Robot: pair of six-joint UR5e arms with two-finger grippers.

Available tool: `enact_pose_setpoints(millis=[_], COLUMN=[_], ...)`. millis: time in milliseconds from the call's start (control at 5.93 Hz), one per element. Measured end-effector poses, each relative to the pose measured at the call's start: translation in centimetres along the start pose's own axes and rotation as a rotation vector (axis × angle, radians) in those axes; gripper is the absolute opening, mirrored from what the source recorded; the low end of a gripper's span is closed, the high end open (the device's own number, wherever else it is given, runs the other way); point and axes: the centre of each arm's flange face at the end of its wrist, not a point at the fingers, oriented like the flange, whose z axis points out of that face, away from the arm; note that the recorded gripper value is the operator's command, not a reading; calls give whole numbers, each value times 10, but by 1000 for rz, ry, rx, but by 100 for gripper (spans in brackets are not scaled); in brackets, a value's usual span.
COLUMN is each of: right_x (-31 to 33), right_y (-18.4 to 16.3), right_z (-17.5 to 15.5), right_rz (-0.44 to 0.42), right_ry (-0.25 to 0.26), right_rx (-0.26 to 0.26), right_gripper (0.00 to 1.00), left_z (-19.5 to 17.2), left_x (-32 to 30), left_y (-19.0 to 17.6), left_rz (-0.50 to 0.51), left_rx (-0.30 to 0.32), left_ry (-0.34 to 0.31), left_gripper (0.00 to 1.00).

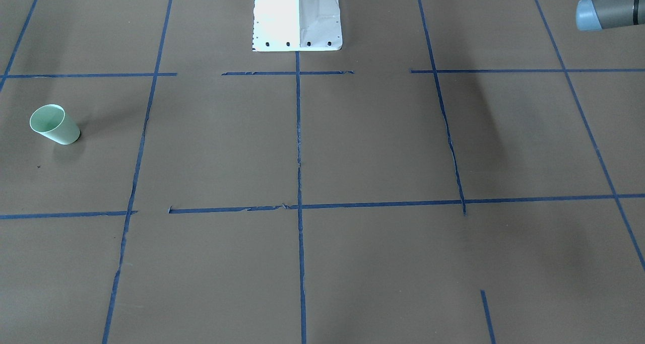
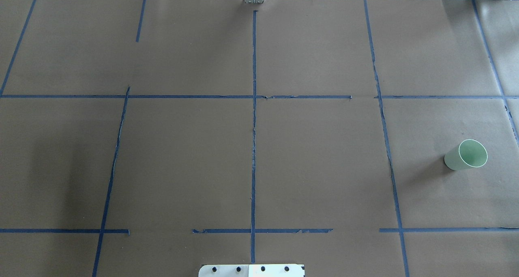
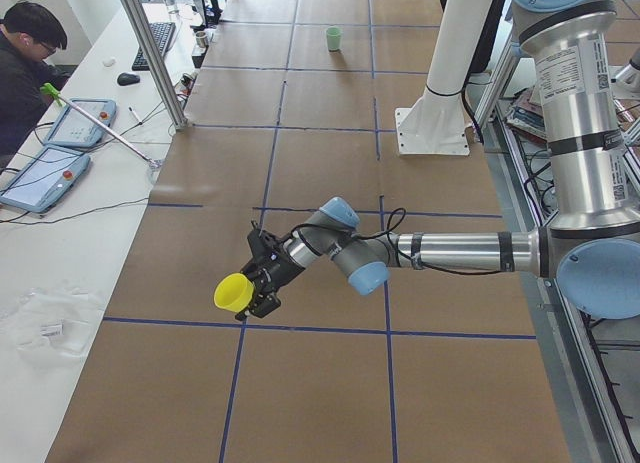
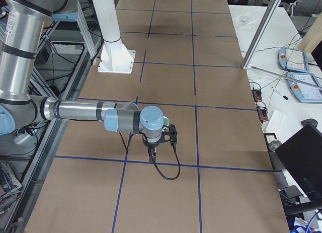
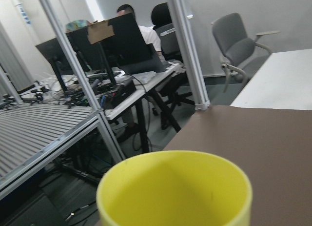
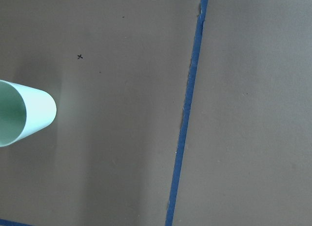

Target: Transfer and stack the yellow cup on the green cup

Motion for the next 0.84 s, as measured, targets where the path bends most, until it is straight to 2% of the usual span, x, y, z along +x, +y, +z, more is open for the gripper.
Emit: enact_pose_setpoints(millis=[338, 506, 675, 844], right_x=[0, 0, 0, -1], right_y=[0, 0, -1, -1], right_z=[0, 0, -1, -1], right_rz=[1, 0, -1, -2], right_ry=[0, 0, 1, 1], right_rx=[0, 1, 2, 3], right_gripper=[100, 100, 100, 100], left_z=[-12, -27, -50, -73], left_x=[107, 192, 280, 351], left_y=[-67, -91, -90, -71], left_rz=[2, 20, 21, -1], left_rx=[66, 98, 119, 140], left_ry=[235, 380, 499, 567], left_gripper=[39, 39, 37, 36])
